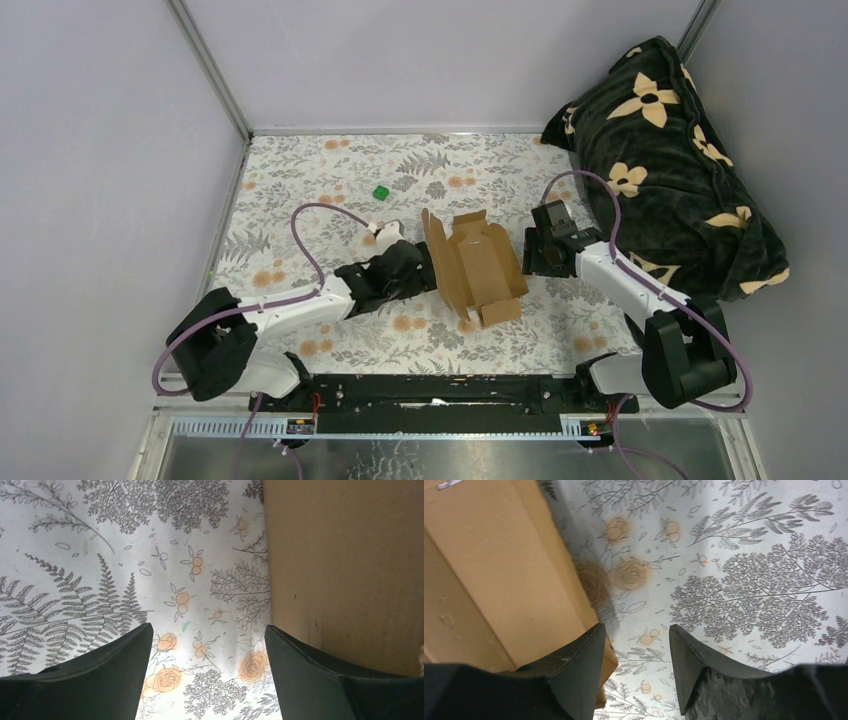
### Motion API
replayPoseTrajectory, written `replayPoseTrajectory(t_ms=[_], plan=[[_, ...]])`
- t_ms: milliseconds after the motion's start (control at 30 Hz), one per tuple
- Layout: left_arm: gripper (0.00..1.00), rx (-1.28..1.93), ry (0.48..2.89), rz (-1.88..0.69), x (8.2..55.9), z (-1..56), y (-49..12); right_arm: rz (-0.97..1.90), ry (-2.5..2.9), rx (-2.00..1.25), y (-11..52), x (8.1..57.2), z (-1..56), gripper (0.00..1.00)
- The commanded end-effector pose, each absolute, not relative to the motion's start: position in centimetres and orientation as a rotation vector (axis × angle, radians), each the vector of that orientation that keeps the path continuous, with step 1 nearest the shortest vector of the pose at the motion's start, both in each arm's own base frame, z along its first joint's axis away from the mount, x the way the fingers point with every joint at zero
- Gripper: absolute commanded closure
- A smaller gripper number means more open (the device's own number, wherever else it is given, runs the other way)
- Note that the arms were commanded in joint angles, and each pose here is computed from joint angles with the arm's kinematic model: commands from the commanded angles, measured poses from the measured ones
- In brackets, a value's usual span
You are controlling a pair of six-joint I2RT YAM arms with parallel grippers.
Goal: Fold the paper box
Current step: Fold the paper box at the center of the board.
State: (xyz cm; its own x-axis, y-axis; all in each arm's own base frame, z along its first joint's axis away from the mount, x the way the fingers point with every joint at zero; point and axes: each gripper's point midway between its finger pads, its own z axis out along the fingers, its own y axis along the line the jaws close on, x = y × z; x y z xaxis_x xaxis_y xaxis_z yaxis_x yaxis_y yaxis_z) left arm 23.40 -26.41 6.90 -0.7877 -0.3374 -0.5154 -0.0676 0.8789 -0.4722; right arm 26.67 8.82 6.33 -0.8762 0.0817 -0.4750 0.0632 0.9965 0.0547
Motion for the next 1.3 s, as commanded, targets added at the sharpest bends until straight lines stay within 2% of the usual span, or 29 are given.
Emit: replayPoseTrajectory(t_ms=[0,367,733,1033,1267], plan=[[0.11,-0.272,2.377,-0.567,25.1,8.6,-27.1,-0.045,2.612,0.207,6.9,27.9,6.1,0.43],[0.11,-0.258,2.384,-0.554,28.2,8.1,-28.2,0.079,2.713,0.128,8.9,28.7,2.8,0.46],[0.11,-0.262,2.456,-0.597,28.4,3.5,-29.9,0.309,2.666,0.045,12.1,28.0,4.5,0.48],[0.11,-0.212,2.458,-0.555,29.8,3.4,-30.7,0.382,2.671,-0.098,17.2,26.3,4.3,0.49],[0.10,-0.212,2.473,-0.568,30.8,2.6,-29.5,0.413,2.642,-0.078,19.2,25.0,4.7,0.49]])
